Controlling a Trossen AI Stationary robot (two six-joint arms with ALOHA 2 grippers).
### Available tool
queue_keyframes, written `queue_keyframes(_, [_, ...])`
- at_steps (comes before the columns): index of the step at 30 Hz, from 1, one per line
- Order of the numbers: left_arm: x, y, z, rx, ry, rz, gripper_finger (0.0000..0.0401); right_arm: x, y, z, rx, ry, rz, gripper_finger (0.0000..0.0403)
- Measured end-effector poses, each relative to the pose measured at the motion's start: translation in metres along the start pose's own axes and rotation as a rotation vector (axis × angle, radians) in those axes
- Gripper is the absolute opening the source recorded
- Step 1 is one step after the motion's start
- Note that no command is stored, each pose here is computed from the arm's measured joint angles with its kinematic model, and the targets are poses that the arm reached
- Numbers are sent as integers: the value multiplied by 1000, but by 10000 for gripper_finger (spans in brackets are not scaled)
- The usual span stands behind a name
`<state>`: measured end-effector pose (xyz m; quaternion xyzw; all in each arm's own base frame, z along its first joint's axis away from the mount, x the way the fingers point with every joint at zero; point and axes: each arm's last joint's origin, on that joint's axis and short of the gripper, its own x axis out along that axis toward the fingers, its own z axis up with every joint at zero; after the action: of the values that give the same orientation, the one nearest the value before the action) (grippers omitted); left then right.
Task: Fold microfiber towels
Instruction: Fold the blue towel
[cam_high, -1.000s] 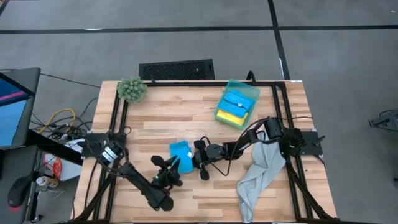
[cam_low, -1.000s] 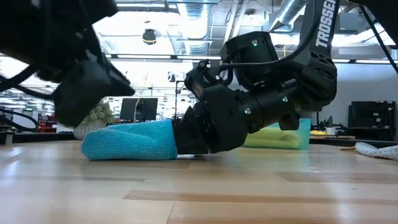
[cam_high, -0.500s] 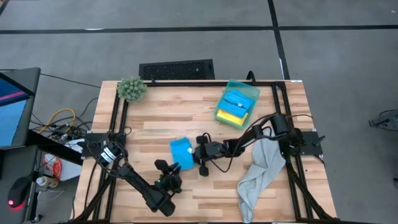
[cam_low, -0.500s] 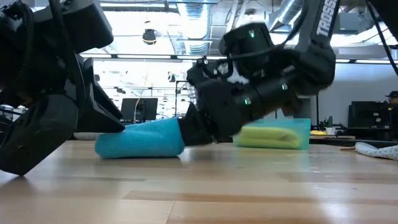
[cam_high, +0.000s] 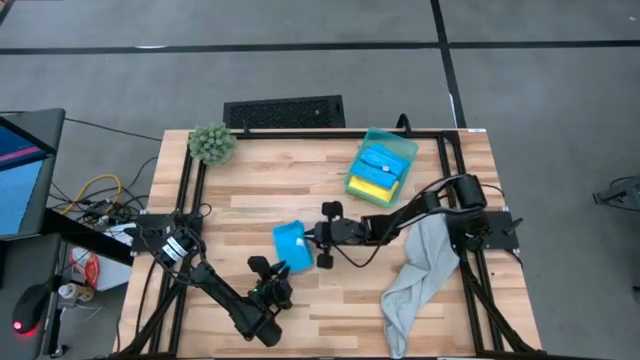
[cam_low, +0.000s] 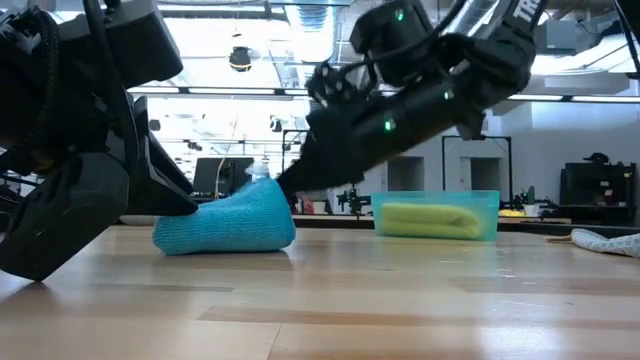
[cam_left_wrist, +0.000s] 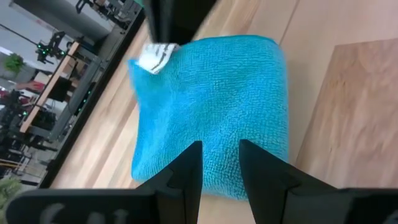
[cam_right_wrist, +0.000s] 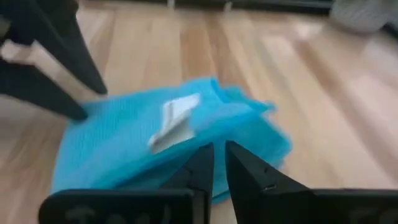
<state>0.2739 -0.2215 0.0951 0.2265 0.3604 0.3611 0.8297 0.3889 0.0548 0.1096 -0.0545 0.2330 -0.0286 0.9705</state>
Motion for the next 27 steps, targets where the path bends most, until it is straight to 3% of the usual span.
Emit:
queue_keyframes(4, [0, 0, 0, -3, 7, -1, 98, -9, -3, 13, -9, -22, -62, 65])
queue_keyframes(11, [0, 2, -1, -1, 11, 8, 98, -16, 0, 23, -51, -46, -58, 65])
queue_keyframes(16, [0, 2, -1, -5, 13, 11, 98, -14, 9, 26, -118, -121, 110, 65])
queue_keyframes(20, [-2, 6, 0, 7, 24, 34, 98, 1, 15, 5, -121, -121, 183, 65])
queue_keyframes(27, [-14, 14, 5, 37, -46, 82, 98, 34, 4, -40, -12, -68, 146, 65])
